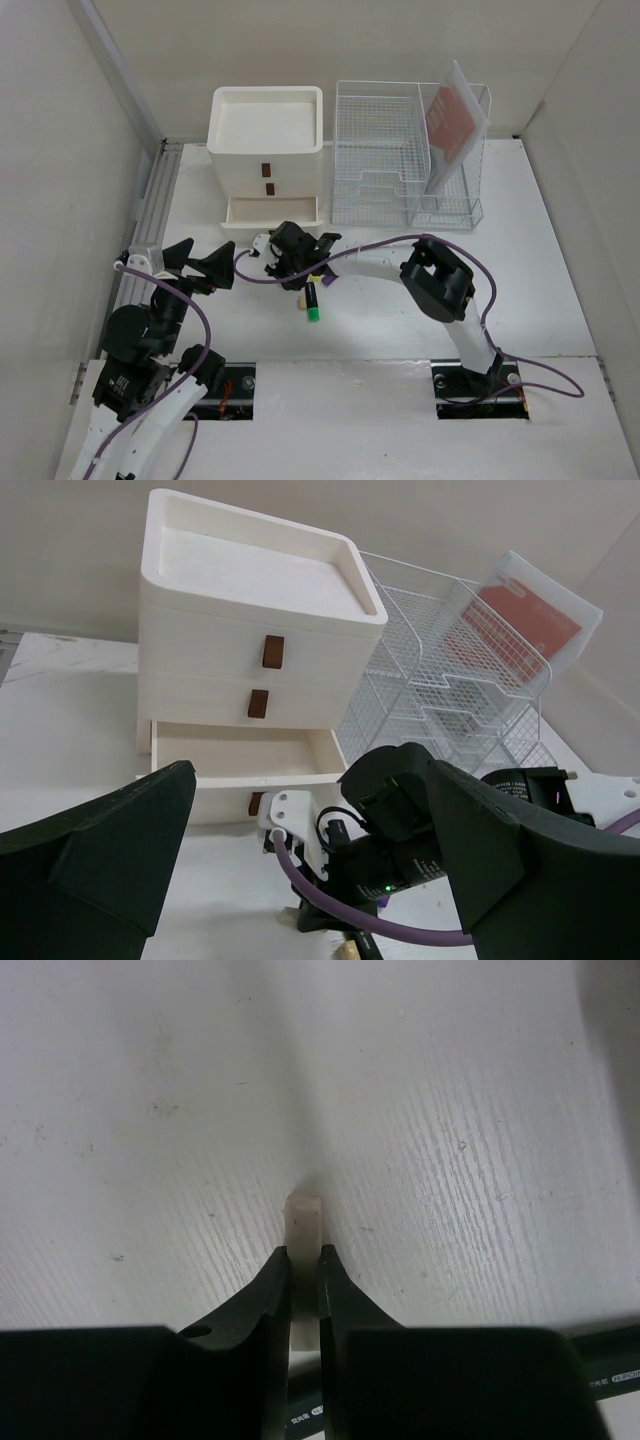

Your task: Organize the desk

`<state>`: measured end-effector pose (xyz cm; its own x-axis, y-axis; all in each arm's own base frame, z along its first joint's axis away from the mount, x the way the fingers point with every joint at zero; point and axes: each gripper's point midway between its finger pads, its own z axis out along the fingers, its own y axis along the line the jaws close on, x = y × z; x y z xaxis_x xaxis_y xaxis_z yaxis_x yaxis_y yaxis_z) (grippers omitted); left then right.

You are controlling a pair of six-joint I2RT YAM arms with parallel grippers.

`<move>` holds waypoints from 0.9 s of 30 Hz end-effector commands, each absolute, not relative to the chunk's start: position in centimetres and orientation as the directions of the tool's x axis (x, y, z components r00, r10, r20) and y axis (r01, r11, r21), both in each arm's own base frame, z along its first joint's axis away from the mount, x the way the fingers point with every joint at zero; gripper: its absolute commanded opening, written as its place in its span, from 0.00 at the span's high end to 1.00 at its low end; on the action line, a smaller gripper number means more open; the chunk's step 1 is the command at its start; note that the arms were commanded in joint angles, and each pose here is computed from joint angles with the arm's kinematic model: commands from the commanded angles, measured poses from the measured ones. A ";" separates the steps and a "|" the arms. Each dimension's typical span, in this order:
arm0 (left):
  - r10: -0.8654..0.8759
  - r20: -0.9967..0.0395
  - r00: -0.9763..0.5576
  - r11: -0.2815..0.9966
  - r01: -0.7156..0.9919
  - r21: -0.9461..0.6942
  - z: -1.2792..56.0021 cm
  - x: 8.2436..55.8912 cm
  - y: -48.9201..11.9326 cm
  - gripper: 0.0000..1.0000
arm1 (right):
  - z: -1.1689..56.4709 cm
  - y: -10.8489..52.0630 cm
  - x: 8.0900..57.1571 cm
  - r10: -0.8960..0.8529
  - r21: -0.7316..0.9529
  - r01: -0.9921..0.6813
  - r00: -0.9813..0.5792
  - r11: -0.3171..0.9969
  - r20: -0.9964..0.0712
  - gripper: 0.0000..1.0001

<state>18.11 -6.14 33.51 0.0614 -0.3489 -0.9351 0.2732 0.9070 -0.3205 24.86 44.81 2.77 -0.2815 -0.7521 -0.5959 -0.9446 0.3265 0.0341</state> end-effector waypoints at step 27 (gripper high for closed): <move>-0.365 -0.923 0.118 0.905 0.278 -0.323 34.8 17.6 -5.6 0.00 | 20.8 46.6 38.8 -0.724 -0.574 -0.651 0.053 0.497 -0.687 1.00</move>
